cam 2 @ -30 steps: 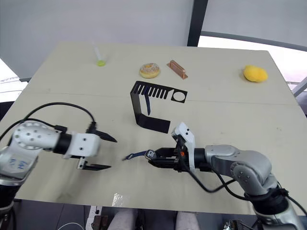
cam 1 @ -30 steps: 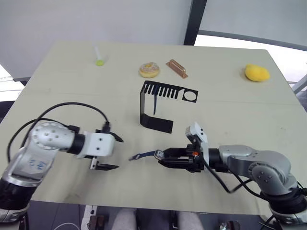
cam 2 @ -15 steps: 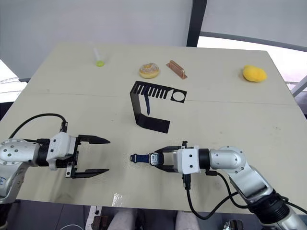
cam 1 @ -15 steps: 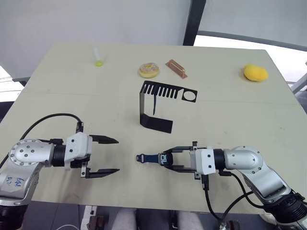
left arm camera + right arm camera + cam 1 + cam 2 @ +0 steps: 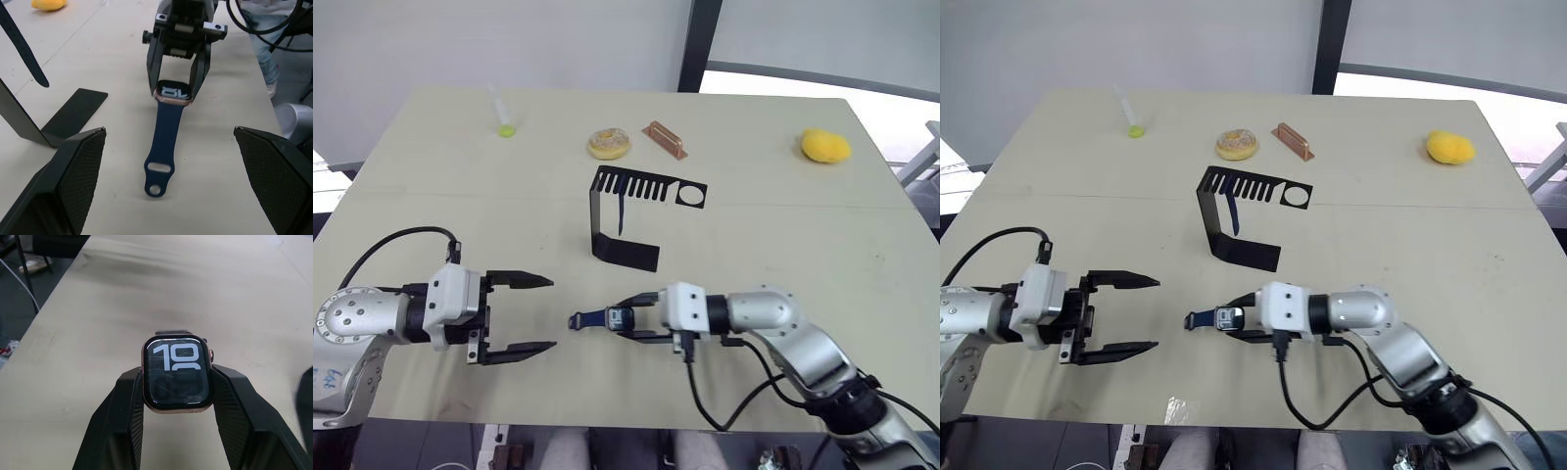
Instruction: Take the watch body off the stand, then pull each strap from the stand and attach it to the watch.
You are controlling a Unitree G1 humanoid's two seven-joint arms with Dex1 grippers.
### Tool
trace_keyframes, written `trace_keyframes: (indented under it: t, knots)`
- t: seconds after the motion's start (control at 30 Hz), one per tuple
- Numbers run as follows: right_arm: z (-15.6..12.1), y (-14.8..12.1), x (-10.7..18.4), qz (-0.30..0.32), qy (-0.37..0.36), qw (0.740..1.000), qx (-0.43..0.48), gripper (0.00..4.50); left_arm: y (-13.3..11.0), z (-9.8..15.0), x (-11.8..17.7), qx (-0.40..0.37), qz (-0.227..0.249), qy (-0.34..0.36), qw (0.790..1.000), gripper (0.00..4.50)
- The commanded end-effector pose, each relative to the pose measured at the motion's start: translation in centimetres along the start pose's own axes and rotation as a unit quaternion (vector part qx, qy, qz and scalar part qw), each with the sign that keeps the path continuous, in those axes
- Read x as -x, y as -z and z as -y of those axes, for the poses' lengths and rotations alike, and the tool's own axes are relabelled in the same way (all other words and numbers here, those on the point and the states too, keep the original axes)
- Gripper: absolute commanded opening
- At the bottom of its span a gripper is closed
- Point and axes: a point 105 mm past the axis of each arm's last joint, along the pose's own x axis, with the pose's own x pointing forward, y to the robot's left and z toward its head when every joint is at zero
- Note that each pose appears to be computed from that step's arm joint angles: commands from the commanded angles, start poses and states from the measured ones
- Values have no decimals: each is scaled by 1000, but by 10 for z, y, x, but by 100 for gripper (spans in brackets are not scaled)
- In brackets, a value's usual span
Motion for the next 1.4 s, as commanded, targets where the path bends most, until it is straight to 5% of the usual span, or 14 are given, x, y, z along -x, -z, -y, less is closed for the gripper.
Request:
trace_keyframes:
  t: [0.03, 0.3, 0.5, 0.73, 0.9, 1.03, 1.2, 1.4]
  knots:
    - [0, 18, 1, -40, 3, 999, -1, 151, -10, 3, 5, -7, -1, 0, 1000, 450]
    - [2, 33, 8, -46, 2, 998, -36, 151, -3, 12, 5, 9, -18, 4, 1000, 450]
    - [14, 27, 28, -23, 12, 1000, -1, 435, 2, 6, 10, 6, -21, -29, 999, 450]
    - [34, 39, 118, -18, 119, 993, 3, 447, 17, -12, 39, 10, -30, -130, 991, 450]
    - [51, 80, 232, -77, 310, 947, -40, 447, 48, -19, 97, 42, -36, -304, 951, 450]
    - [32, 102, 275, -123, 360, 922, -67, 447, 65, -12, 128, 63, -49, -374, 924, 450]
    - [37, 107, 278, -108, 387, 914, -64, 447, 64, -11, 125, 54, -32, -382, 922, 450]
    - [69, 89, 210, 0, 342, 936, -77, 447, 38, -9, 76, 30, 4, -313, 949, 450]
